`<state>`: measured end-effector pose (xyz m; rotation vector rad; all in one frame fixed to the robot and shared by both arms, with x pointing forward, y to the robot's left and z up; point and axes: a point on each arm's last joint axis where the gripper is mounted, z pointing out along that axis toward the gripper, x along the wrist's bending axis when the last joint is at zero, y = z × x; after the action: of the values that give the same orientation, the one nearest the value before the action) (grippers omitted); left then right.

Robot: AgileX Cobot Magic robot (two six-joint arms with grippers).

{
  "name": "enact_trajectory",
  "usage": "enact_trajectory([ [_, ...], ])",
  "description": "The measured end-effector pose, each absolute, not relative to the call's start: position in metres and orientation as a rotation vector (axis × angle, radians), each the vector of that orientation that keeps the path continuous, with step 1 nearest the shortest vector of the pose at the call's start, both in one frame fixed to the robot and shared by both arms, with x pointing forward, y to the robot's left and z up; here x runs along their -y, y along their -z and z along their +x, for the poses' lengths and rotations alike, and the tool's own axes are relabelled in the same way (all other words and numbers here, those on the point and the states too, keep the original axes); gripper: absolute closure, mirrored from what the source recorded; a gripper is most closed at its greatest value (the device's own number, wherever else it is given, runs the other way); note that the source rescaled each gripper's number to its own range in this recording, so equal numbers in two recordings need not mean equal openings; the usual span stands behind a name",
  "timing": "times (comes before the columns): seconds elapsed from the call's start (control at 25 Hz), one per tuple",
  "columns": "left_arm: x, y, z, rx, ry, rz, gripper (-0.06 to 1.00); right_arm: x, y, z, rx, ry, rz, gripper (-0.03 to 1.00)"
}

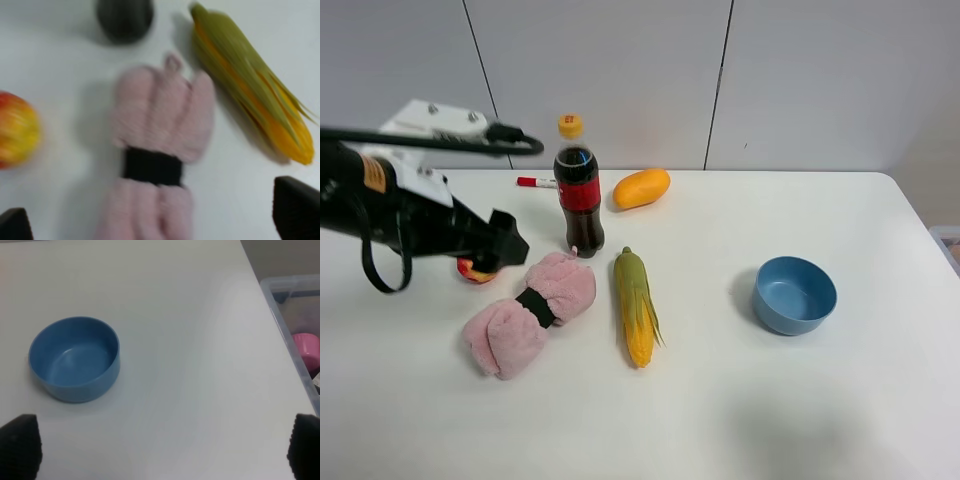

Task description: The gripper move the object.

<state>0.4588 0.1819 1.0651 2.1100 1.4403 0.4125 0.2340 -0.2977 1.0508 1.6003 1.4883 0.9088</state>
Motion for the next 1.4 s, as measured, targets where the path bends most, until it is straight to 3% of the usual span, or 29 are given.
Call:
enact_trajectory([
  [0.36,-0.288,-1.135,0.51,-1.618,-0.939,1.764,0.01,0.298,-1.051,0.234,-1.488,-0.909,1.6,-0.03],
  [0.56,-0.338,-1.14,0.507,-1.78,-0.995,1.563,0.01,0.298,-1.051,0.234,-1.488,-0.909,1.6,-0.03],
  [0.96,-0.33,-1.161,0.429,-1.886,-0.784,1.701,0.01,0.298,-1.051,0.234,-1.488,-0.909,1.6,-0.03],
  [1.4,-0.306,-1.202,0.298,-1.663,-0.969,1.515,0.01,0.298,-1.051,0.234,-1.488,-0.909,1.6,-0.03],
])
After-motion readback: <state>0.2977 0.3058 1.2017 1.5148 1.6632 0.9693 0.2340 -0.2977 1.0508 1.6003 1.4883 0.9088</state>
